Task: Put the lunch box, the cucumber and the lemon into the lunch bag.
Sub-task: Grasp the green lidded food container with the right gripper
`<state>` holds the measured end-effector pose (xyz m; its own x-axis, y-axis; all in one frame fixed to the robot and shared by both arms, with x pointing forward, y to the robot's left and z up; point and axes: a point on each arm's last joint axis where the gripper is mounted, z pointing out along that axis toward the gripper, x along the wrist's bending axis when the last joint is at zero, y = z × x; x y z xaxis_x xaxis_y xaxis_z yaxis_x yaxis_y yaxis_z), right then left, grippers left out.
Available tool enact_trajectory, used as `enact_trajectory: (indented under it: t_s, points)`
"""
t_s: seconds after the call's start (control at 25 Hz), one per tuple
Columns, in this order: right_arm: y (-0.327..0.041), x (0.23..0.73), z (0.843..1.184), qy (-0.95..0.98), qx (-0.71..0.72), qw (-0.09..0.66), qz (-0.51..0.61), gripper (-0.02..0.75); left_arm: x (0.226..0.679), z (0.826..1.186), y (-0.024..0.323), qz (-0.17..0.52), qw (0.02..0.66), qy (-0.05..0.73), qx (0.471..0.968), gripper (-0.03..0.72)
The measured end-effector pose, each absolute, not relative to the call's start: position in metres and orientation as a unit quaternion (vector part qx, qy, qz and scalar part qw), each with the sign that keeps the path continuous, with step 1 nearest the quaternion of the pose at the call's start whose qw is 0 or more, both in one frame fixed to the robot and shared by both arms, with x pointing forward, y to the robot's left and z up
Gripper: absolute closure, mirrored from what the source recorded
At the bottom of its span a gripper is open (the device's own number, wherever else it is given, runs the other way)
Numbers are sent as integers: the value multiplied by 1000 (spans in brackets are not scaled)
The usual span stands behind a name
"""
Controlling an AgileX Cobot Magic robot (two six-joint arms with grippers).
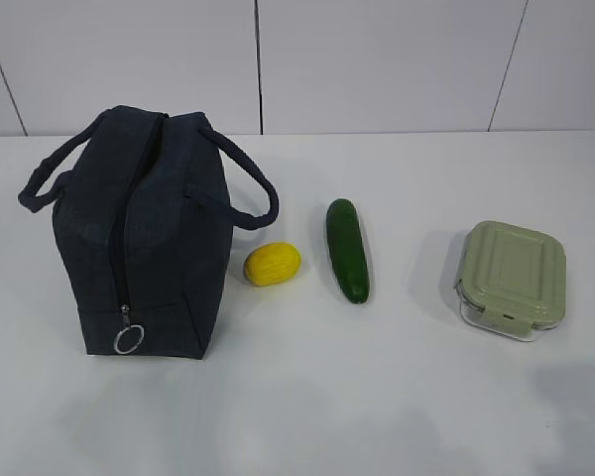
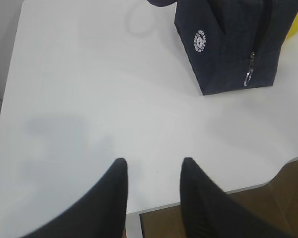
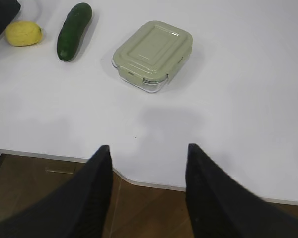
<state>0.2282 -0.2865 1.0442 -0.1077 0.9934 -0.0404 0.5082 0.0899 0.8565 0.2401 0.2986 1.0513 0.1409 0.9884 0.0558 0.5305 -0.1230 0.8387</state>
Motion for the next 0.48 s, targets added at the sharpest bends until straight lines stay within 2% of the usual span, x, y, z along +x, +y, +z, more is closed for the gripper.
enact_trajectory:
  t_s: [0.48]
  points:
    - [-287, 228, 1044, 654, 574, 342, 355, 375, 240, 1051, 299, 332, 345, 565, 672, 450]
